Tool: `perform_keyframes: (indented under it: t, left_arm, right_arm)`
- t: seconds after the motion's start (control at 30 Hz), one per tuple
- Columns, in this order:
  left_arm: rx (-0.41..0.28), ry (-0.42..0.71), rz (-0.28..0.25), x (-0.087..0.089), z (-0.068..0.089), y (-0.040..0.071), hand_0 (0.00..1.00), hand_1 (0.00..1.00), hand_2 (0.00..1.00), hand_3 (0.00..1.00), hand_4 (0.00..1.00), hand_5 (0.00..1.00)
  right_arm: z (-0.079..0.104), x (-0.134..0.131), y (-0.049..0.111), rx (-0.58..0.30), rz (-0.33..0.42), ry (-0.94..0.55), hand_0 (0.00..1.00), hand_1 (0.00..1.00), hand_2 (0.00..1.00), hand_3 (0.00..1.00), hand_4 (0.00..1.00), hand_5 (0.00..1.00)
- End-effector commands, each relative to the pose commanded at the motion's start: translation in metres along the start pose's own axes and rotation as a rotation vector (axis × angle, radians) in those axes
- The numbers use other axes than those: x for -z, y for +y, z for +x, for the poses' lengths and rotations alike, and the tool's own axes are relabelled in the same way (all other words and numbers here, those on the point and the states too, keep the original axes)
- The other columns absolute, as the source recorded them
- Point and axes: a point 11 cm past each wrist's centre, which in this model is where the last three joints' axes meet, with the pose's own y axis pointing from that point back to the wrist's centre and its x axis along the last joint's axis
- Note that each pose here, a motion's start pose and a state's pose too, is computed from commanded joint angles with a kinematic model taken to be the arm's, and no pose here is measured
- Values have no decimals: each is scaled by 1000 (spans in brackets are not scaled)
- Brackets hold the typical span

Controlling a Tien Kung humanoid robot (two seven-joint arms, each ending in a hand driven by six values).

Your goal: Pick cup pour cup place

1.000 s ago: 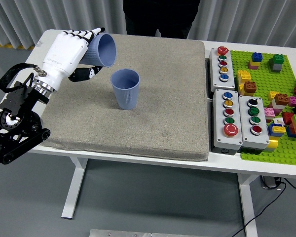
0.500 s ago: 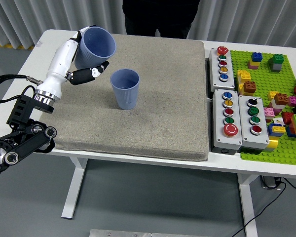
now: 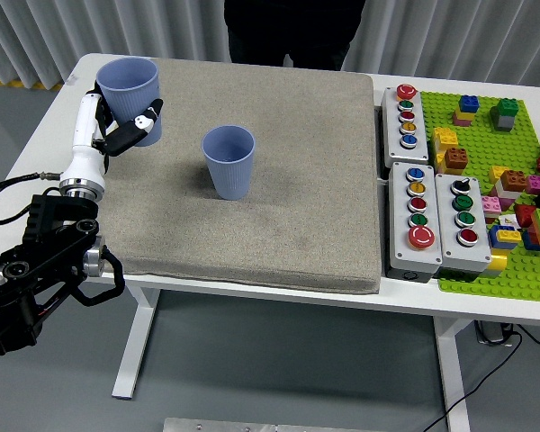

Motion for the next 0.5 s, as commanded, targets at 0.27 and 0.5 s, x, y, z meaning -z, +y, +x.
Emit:
perform_keyframes:
  t: [0.27,0.5]
  left_arm:
    - [-11,-23,-53,8,-8,11,588,608,597,591,537,105]
    - [-18,-21,-166,8,-22,22,594,607,596,591,542,115]
  right_arm:
    - [-1,0,0,2,1,-1,695,677,609,593,2,112]
    - [-3,0,0,6,-1,1,695,677,609,594,2,113]
